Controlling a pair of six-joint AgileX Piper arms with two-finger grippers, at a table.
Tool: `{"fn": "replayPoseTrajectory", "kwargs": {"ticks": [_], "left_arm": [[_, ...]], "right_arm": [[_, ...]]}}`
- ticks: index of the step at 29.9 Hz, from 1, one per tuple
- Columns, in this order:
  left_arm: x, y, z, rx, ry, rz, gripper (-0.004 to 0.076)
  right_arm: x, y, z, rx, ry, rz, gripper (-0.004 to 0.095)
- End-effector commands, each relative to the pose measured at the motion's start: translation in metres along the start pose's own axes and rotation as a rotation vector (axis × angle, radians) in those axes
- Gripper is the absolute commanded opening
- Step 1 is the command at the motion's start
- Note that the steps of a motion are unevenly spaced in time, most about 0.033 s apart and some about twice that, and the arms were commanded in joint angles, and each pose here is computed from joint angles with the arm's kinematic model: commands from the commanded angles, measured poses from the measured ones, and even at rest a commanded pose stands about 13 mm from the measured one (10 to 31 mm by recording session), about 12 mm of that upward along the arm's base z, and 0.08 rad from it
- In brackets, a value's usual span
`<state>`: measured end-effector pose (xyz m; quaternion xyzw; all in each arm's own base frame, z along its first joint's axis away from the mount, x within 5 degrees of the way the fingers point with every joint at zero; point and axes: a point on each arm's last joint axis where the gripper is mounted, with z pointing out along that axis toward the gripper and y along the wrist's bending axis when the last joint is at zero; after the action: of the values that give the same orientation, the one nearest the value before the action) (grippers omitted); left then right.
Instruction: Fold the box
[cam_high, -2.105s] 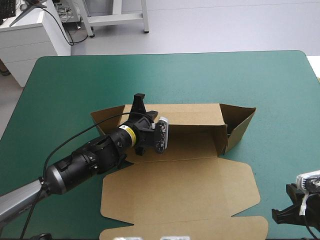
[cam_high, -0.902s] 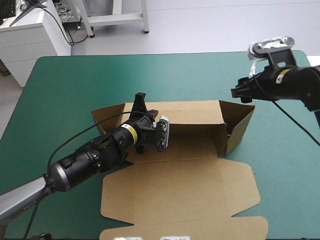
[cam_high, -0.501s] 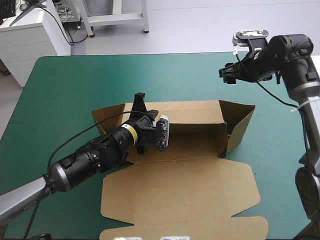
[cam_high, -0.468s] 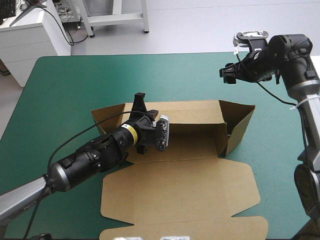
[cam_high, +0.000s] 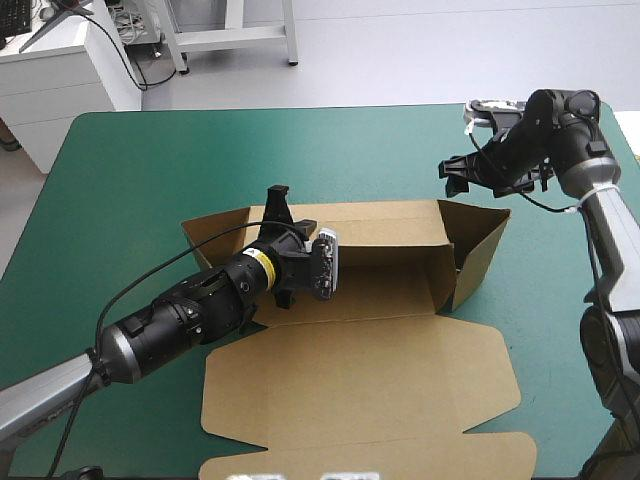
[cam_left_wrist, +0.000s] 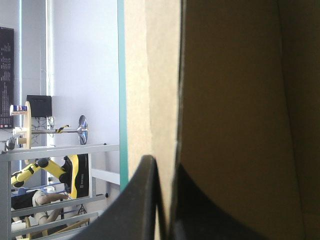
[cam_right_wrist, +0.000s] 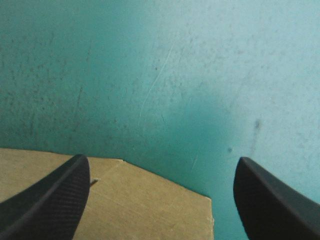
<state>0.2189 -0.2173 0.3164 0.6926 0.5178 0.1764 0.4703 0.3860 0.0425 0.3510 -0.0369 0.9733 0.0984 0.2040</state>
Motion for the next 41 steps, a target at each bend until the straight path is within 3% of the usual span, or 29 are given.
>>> {"fn": "replayPoseTrajectory", "kwargs": {"ticks": [1,15,31,41], "left_arm": [[-0.002,-0.003,-0.001,0.027,0.004,-0.058,-0.0008],[-0.002,-0.003,-0.001,0.027,0.007,-0.054,-0.0008],[-0.002,-0.003,-0.001,0.029,0.01,-0.049,-0.0008],[-0.002,-0.003,-0.001,0.029,0.01,-0.045,-0.0008]], "right_arm": [[0.013,0.004,-0.033,-0.008,-0.05,-0.015,0.0713],[0.066,0.009,-0.056,-0.05,-0.053,-0.037,0.0692],[0.141,0.014,-0.059,-0.109,-0.314,-0.191,0.0674],[0.16,0.017,-0.053,-0.147,-0.22,-0.264,0.0673]]}}
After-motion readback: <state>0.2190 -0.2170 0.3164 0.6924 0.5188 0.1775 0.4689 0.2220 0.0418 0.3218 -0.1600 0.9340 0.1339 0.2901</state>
